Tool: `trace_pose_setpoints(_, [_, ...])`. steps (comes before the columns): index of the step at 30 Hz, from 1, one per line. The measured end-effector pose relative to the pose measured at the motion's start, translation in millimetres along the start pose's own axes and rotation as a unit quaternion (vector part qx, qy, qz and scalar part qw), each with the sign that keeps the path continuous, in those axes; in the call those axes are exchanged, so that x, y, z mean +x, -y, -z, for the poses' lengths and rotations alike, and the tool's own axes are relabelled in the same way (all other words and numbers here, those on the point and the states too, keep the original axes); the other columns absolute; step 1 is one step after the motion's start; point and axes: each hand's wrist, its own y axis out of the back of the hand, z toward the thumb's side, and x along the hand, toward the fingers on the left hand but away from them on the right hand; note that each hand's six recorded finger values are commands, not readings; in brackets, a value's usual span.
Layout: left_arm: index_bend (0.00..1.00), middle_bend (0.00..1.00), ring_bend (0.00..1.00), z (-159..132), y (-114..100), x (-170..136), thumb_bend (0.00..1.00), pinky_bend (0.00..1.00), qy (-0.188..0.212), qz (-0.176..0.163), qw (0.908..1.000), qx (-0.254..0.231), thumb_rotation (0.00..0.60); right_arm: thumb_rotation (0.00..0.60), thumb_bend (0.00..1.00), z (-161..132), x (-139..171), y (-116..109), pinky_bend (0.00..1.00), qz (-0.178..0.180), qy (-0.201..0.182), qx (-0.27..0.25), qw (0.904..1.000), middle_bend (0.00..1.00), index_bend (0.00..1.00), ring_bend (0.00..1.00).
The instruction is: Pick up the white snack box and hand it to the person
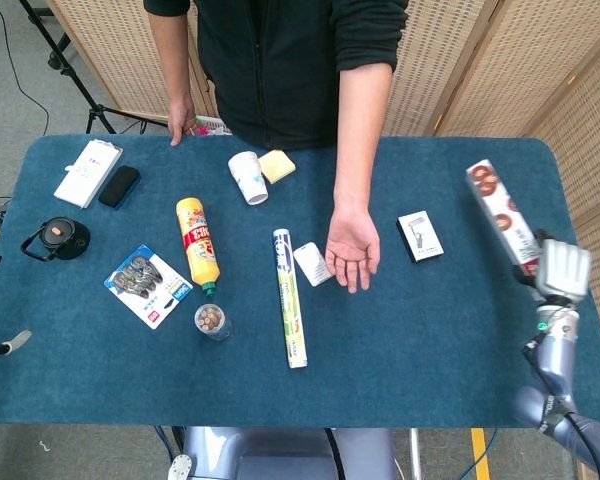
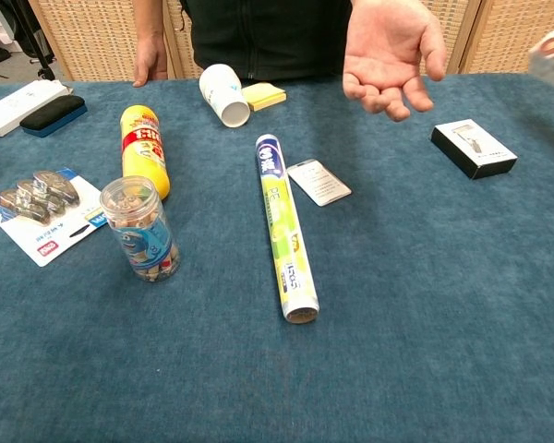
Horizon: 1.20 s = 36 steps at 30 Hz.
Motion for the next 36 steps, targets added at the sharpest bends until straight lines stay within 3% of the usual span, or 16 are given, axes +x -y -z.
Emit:
trace_pose_setpoints(6, [0.00,0.00,0.00,-1.5,0.3,0.0,0.00,0.02,0.001,0.000,1.0000,0.001,0.600,0.600,0.88,53.6,-14.0,-29.0,0.60,0.053,0.078,-0.070,0.9931,0.71,0.63,0.69])
trace_pose_setpoints(10, [0.00,0.00,0.00,-2.2,1.1,0.0,0.00,0.02,0.002,0.001,1.0000,0.003,0.600,0.600,0.93,60.8,-14.1,-43.4,0.60,0.088,0.082,-0.137,0.9832,0.71,0.63,0.69])
trace_pose_setpoints(13, [0.00,0.00,0.00,-2.2,1.3,0.1,0.00,0.02,0.002,0.001,1.0000,0.003,0.600,0.600,0.94,56.2,-12.6,-55.5,0.60,0.122,0.061,-0.193,0.9717,0.71,0.63,0.69])
trace_pose_setpoints(18, [0.00,0.00,0.00,-1.5,0.7,0.2,0.00,0.02,0.001,0.002,1.0000,0.000,0.600,0.600,0.95,31.6,-6.2,-79.4,0.60,0.189,-0.015,-0.282,0.9404,0.71,0.63,0.69])
trace_pose_setpoints(24, [0.00,0.00,0.00,-0.3,-0.4,0.0,0.00,0.02,0.001,0.002,1.0000,-0.003,0.600,0.600,0.95,-5.9,6.2,-98.4,0.60,0.236,-0.112,-0.337,0.9047,0.71,0.63,0.69])
trace_pose_setpoints(27, [0.00,0.00,0.00,-0.2,-0.5,-0.2,0.00,0.02,0.003,0.003,1.0000,-0.005,0.600,0.600,0.92,-23.4,10.9,-101.4,0.60,0.230,-0.161,-0.346,0.8954,0.70,0.63,0.69])
trace_pose_setpoints(32, [0.00,0.00,0.00,-0.3,-0.4,-0.5,0.00,0.02,0.005,0.005,1.0000,-0.005,0.600,0.600,0.86,-60.1,21.1,-101.8,0.60,0.172,-0.276,-0.308,0.8940,0.68,0.63,0.69])
trace_pose_setpoints(36, [0.00,0.00,0.00,-0.1,-0.8,-0.2,0.00,0.02,0.004,0.004,1.0000,-0.005,0.600,0.600,0.84,-80.5,27.5,-111.0,0.60,0.142,-0.327,-0.294,0.8869,0.68,0.63,0.69])
